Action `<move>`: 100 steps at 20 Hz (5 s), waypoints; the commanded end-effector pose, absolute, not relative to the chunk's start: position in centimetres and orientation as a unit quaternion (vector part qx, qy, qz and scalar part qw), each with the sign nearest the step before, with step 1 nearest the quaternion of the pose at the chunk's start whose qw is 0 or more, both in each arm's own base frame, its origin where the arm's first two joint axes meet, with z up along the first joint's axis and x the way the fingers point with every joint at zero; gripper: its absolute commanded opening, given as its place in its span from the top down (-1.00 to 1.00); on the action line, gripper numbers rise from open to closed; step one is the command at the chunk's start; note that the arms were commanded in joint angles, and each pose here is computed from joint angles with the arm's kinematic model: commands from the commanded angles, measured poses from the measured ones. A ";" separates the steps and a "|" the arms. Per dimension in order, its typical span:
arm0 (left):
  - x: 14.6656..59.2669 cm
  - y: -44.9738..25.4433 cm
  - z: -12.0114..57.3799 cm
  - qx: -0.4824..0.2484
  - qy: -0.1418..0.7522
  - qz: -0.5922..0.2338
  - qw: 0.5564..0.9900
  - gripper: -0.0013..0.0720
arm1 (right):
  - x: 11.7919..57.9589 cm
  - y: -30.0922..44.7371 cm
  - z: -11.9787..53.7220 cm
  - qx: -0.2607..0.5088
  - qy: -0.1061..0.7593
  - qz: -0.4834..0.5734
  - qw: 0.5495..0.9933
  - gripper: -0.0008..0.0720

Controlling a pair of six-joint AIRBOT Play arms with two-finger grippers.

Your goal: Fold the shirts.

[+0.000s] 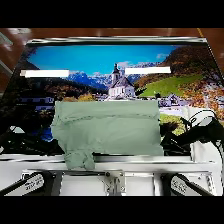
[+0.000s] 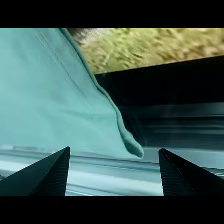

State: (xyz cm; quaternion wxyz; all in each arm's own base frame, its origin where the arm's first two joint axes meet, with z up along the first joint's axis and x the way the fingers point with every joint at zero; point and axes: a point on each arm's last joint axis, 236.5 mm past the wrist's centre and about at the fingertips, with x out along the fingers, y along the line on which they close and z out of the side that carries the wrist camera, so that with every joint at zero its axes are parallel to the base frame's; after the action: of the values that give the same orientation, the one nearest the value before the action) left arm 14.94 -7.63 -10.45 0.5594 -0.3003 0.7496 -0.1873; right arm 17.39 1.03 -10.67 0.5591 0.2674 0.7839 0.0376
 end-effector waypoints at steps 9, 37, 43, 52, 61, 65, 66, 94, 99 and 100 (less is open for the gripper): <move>15.5 -7.4 -10.4 -0.299 0.745 -0.184 0.567 0.86 | 14.9 4.0 -12.9 0.308 0.789 0.058 0.528 -0.37; 40.4 -2.4 -0.2 -0.248 0.592 -0.214 0.737 0.86 | 42.5 3.3 -6.7 0.157 0.599 0.068 0.782 0.80; 42.9 -3.3 -2.8 -0.285 0.613 -0.238 0.697 0.86 | 43.4 2.8 -9.2 0.158 0.605 0.057 0.778 0.80; 41.7 -1.1 -5.8 -0.271 0.668 -0.180 0.669 0.19 | 44.4 2.8 -9.3 0.167 0.591 0.053 0.788 -0.49; 41.2 -1.1 -3.2 -0.276 0.665 -0.200 0.665 -0.51 | 43.0 4.3 -10.3 0.261 0.618 0.072 0.738 -0.88; 43.7 -2.3 1.5 -0.287 0.609 -0.234 0.701 -0.51 | 43.7 7.6 -11.6 0.341 0.614 0.106 0.704 -0.87; 44.2 -2.7 2.7 -0.295 0.595 -0.245 0.706 -0.51 | 43.7 8.0 -11.9 0.345 0.617 0.107 0.699 -0.87; 30.9 -46.2 -5.1 -0.256 0.589 -0.397 0.656 0.86 | 28.2 13.1 21.6 0.292 0.454 0.242 0.806 0.80; 36.0 -42.3 0.9 -0.250 0.515 -0.419 0.705 0.86 | 29.3 13.8 22.4 0.306 0.434 0.252 0.809 0.80; 38.0 -39.9 3.2 -0.241 0.487 -0.413 0.730 0.86 | 30.0 14.6 22.4 0.301 0.427 0.260 0.812 0.80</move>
State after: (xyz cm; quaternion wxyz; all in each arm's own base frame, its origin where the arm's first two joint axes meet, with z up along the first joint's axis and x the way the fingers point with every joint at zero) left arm 34.60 -43.32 -0.85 0.6879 -0.2526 0.5404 -0.4134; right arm 29.02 13.49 21.75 0.8080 0.2961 0.4453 0.2472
